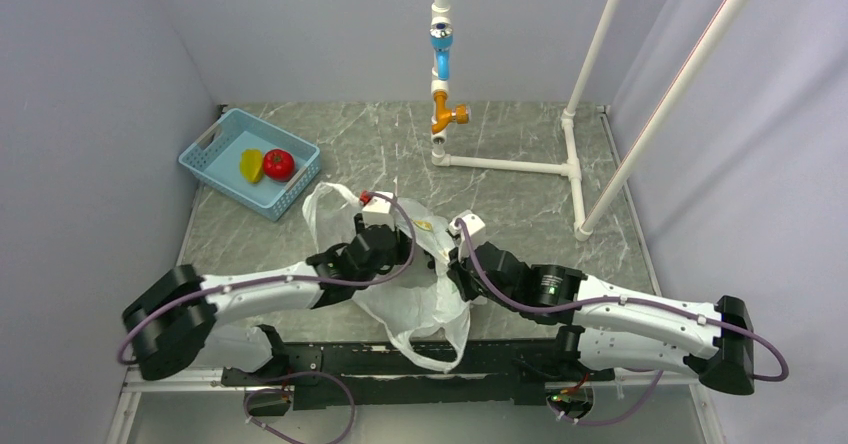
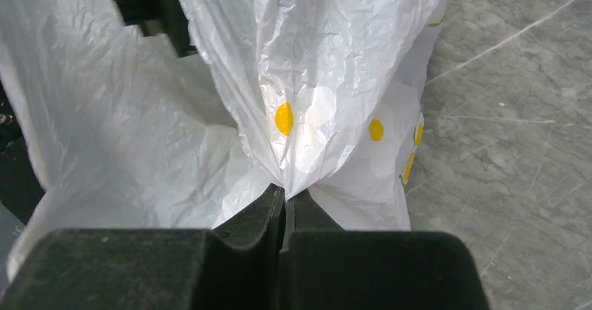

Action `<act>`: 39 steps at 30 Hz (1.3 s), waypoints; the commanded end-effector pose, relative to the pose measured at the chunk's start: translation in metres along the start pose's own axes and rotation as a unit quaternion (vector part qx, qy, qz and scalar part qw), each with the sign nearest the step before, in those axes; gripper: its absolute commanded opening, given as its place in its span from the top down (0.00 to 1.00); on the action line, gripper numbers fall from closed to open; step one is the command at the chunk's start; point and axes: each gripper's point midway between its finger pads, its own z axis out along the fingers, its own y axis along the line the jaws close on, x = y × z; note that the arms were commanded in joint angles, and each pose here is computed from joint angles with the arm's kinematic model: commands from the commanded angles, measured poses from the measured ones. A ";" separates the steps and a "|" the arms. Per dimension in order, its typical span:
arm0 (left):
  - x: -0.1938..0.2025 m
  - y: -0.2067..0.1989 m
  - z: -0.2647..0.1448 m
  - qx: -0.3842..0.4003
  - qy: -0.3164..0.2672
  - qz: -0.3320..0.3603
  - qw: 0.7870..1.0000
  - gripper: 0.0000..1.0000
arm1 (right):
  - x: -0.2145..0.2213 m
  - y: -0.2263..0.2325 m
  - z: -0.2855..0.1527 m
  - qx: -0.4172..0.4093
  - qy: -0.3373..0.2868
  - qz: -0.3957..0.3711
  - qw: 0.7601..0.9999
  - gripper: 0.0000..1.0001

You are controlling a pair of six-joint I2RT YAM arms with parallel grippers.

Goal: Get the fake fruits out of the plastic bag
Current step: Take out the fake fruit from the plastic bag, then place the fake fruit in the bin.

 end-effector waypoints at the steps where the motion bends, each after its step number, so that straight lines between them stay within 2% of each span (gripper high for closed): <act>1: -0.007 -0.017 -0.022 0.072 0.003 -0.022 0.997 0.70 | -0.005 0.008 0.007 -0.011 -0.011 0.005 1.000 1.00; 9: 0.015 -0.016 -0.064 0.133 0.063 -0.034 0.989 0.74 | -0.017 0.009 0.008 -0.006 -0.027 0.005 1.000 1.00; 16: 0.011 -0.029 -0.117 0.232 0.079 -0.051 0.968 0.73 | -0.019 0.002 0.009 0.014 -0.032 0.012 0.999 1.00; 27: -0.051 -0.036 -0.185 0.306 0.016 -0.087 0.948 0.76 | -0.023 0.000 0.006 0.017 -0.033 0.013 0.999 1.00; 31: -0.084 -0.038 -0.202 0.297 0.002 -0.078 0.952 0.74 | -0.021 0.000 0.006 0.014 -0.034 0.014 0.999 1.00; 35: -0.120 -0.023 -0.202 0.222 -0.011 -0.028 0.975 0.76 | -0.022 0.002 0.008 0.011 -0.032 0.014 0.999 1.00; 39: -0.169 -0.008 -0.197 0.150 -0.037 0.017 0.988 0.80 | -0.023 0.004 0.008 0.007 -0.031 0.015 0.999 1.00</act>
